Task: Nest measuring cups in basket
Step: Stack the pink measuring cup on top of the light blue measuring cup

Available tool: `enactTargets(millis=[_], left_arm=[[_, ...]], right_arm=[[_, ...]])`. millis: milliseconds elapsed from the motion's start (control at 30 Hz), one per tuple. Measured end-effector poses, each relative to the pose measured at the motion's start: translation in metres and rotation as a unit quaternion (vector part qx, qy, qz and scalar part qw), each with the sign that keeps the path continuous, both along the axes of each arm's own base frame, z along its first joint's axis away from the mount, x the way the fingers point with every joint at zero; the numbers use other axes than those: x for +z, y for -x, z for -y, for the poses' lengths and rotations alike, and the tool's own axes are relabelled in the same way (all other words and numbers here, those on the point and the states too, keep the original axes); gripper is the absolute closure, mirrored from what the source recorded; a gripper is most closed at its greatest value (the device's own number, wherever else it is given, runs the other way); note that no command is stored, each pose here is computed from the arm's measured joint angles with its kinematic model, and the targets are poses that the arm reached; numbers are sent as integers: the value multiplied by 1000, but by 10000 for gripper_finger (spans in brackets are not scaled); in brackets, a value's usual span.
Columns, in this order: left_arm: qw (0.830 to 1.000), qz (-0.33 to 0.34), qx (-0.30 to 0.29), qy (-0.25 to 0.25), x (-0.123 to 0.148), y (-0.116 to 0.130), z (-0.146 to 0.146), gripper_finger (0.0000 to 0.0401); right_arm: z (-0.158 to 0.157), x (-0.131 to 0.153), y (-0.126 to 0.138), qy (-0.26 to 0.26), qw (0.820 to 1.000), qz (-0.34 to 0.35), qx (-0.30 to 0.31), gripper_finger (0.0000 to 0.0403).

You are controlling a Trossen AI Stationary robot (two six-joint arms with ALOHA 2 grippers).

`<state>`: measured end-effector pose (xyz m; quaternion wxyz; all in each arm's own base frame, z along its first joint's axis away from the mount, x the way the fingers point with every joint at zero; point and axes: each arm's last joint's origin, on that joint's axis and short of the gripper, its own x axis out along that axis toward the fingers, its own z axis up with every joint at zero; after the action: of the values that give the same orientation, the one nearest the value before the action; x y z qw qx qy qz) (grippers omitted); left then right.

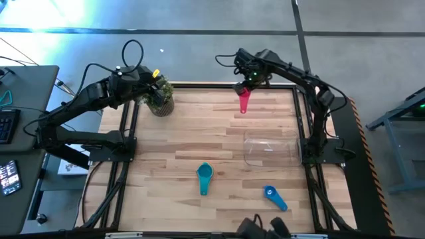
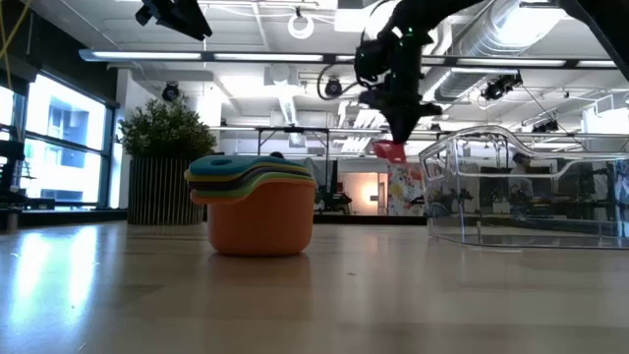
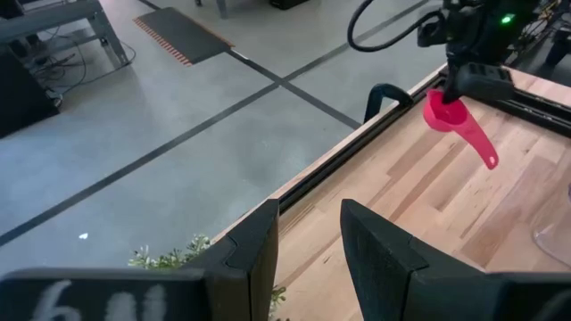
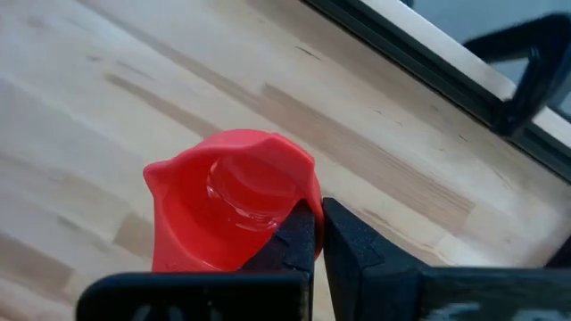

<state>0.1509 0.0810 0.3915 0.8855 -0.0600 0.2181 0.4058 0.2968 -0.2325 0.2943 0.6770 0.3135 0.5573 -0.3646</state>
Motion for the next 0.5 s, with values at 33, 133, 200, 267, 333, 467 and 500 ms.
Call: enactTargets(millis=[33,133,200,267,333,467,500], left_arm=[[1000,0,0,0,0,0,0,288],[1000,-1,0,0,0,0,0,288],[1000,-2,0,1,0,0,0,288],[1000,-6,0,3,-1,1,0,288],[1000,-8,0,4,-1,1,0,288],[1000,-8,0,4,-1,1,0,288],[1000,-9,0,4,-2,1,0,288]], right_arm=[[-4,3,-4,3,1000,4,6,403],[-15,11,-13,8,1000,14,16,403],[-23,15,-18,9,1000,19,23,403],[-31,16,-23,7,999,20,25,403],[-40,17,-27,2,1000,17,25,403],[-60,17,-36,-6,1000,14,25,403],[-66,17,-39,-8,1000,15,23,403]])
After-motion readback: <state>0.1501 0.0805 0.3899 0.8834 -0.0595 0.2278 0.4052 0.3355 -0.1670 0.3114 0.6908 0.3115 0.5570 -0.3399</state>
